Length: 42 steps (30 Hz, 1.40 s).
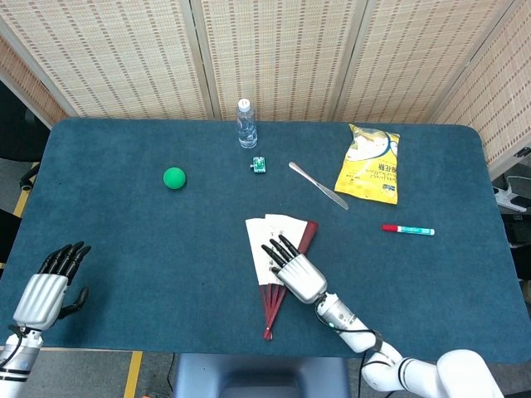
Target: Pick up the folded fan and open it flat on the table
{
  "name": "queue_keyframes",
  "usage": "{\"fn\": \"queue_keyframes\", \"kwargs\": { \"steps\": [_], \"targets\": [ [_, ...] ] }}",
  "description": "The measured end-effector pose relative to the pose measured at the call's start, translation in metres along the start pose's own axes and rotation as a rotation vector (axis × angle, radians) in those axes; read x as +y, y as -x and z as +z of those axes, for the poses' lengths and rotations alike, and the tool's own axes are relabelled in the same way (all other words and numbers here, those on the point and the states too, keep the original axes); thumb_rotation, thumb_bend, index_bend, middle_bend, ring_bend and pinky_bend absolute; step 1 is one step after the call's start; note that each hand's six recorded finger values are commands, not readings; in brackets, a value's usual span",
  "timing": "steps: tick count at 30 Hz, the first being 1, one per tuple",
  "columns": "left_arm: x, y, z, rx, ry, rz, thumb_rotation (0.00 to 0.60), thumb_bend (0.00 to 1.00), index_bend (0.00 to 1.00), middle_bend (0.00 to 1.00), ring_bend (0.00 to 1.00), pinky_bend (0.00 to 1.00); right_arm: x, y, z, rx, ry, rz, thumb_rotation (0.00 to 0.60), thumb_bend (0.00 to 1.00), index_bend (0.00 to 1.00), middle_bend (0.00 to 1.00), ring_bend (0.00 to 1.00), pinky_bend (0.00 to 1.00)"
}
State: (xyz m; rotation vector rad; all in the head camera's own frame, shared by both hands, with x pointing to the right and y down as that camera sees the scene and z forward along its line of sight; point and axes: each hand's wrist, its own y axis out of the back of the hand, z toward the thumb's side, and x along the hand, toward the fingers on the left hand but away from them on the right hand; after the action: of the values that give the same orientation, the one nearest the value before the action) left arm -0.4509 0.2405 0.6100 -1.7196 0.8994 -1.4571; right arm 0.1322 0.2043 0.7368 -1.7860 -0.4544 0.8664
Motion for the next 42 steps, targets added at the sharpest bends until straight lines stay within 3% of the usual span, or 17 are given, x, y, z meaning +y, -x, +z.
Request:
{"fn": "queue_keyframes", "kwargs": {
  "steps": [9,15,28,42],
  "targets": [
    [0.002,-0.007,0.004,-0.008,0.002,0.003,0.6,0.44,0.0,0.0,0.0,0.1,0.021,0.001,0.004,0.019,0.046,-0.051,0.6,0.52,0.79,0.14,0.0,0.0],
    [0.001,-0.009,0.009,-0.034,0.022,-0.002,0.6,0.44,0.0,0.0,0.0,0.1,0.05,0.006,0.009,0.019,0.128,-0.105,0.6,0.52,0.82,0.15,0.0,0.0],
    [-0.007,-0.028,0.04,-0.19,0.186,-0.091,0.6,0.43,0.0,0.05,0.01,0.14,0.123,0.034,0.025,0.009,0.347,-0.193,0.6,0.52,0.82,0.15,0.0,0.0],
    [-0.009,-0.069,0.071,-0.313,0.421,-0.135,0.6,0.41,0.0,0.07,0.01,0.14,0.152,0.056,0.051,0.061,0.422,-0.164,0.6,0.52,0.82,0.15,0.0,0.0]
  ]
}}
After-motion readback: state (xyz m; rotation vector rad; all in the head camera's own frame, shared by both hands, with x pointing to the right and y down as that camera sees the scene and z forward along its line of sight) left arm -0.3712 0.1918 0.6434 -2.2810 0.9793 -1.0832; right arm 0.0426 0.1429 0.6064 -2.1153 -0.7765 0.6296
